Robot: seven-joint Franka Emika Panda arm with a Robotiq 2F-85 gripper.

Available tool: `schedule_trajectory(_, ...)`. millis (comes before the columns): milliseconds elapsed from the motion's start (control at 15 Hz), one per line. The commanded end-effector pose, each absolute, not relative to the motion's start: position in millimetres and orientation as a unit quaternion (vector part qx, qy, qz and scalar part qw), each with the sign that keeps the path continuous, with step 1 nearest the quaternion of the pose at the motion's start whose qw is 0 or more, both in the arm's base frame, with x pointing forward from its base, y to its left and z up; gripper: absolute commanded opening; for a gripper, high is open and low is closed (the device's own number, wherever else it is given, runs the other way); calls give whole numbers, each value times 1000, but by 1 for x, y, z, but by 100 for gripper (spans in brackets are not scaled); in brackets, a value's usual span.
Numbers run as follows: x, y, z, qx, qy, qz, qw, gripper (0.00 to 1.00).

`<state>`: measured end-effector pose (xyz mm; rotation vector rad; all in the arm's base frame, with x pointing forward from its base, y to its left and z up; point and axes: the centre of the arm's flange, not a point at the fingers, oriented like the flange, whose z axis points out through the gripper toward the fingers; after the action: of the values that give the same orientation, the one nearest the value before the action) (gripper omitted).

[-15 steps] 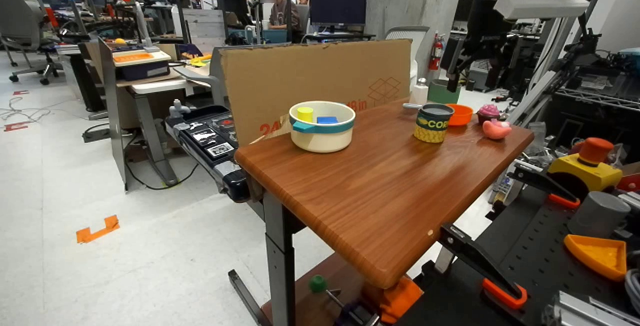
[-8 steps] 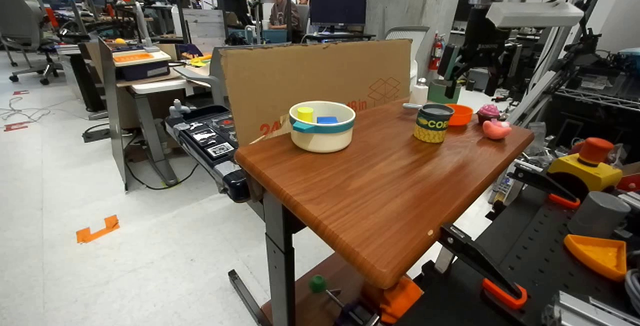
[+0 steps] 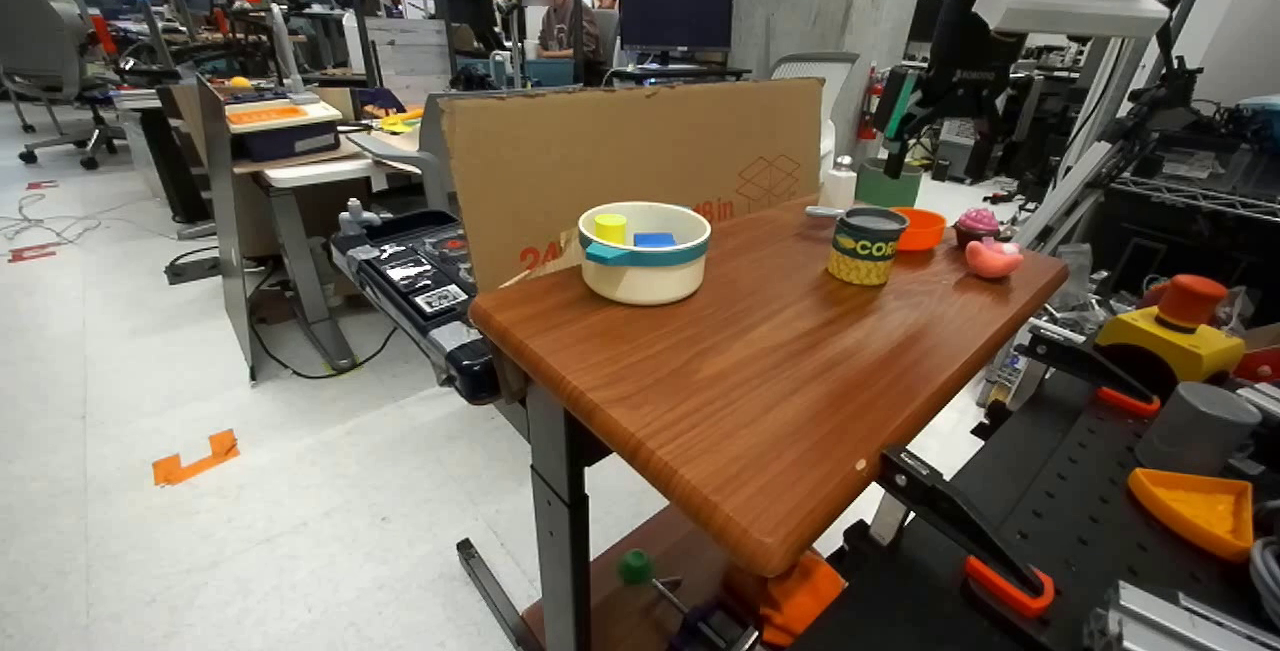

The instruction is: Pick up the lid from the table and put it on the bottle, then pick up the plush toys and put them on the pan

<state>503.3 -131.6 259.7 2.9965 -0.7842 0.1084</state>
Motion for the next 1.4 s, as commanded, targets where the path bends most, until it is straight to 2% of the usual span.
schedule_trajectory(0, 493, -134, 278, 967, -248, 54, 1, 100)
schedule_trajectory(667, 475, -140, 283, 965, -254, 68, -13, 100)
schedule_trajectory(1333, 462, -174, 265, 928, -365, 79, -5, 100)
